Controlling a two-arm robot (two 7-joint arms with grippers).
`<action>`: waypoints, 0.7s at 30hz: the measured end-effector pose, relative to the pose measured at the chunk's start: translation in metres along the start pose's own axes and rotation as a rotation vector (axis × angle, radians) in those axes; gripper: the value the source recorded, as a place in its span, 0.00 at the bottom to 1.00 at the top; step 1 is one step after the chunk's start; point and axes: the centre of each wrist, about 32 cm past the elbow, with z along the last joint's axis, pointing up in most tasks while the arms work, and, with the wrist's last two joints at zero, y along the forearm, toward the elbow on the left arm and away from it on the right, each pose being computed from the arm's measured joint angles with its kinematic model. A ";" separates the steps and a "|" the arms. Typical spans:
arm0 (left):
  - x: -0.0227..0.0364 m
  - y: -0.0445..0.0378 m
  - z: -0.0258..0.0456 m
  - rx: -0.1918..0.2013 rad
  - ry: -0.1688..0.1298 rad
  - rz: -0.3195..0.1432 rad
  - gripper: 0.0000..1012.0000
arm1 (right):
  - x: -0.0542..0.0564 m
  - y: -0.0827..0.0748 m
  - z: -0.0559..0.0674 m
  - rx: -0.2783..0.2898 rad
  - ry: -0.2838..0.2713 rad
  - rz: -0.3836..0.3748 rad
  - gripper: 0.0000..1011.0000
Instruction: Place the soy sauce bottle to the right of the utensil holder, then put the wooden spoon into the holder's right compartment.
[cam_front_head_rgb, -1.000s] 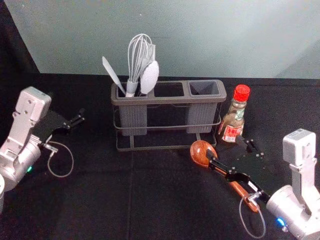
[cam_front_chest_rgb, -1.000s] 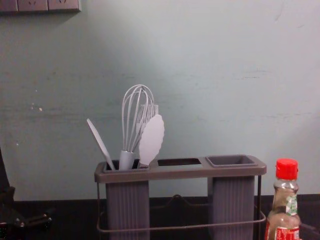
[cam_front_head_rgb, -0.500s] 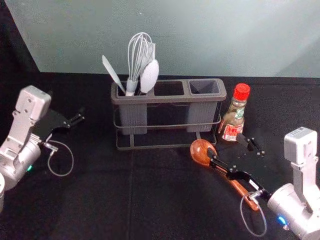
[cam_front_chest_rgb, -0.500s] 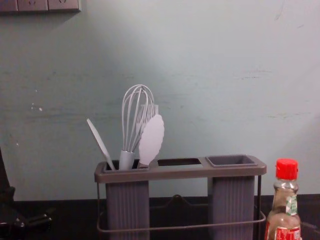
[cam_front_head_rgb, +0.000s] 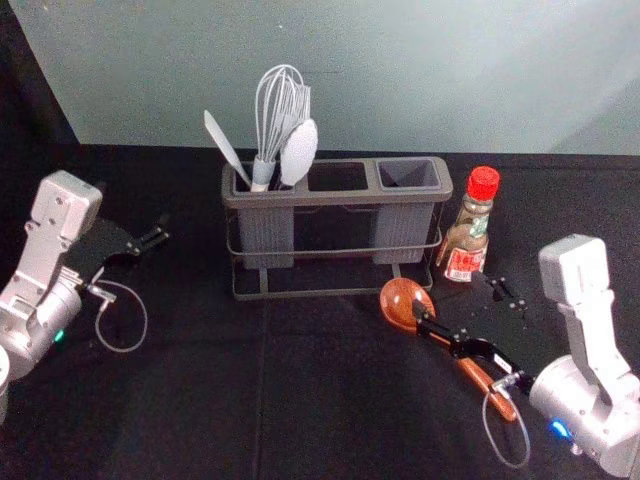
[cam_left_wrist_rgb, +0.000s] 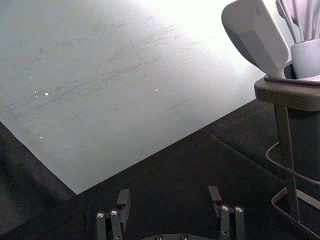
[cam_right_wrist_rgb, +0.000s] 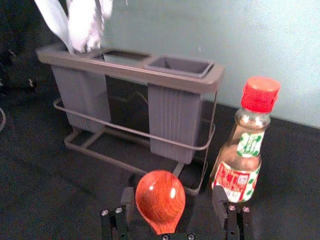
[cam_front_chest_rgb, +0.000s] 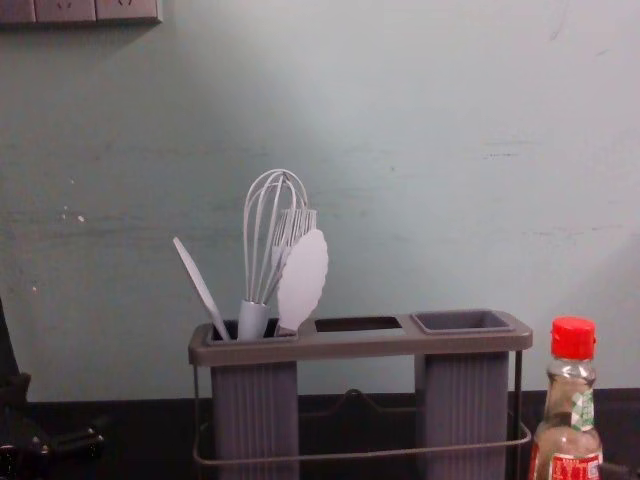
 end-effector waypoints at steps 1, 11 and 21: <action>0.0000 0.0000 0.0000 0.000 0.000 0.000 1.00 | 0.000 0.001 0.005 -0.032 0.001 -0.004 0.99; 0.0000 0.0000 0.0000 0.000 0.000 0.000 1.00 | 0.008 0.028 0.044 -0.259 0.007 0.047 0.99; 0.0000 0.0000 0.0000 0.000 0.000 0.000 1.00 | 0.007 0.061 0.066 -0.368 -0.044 0.087 0.99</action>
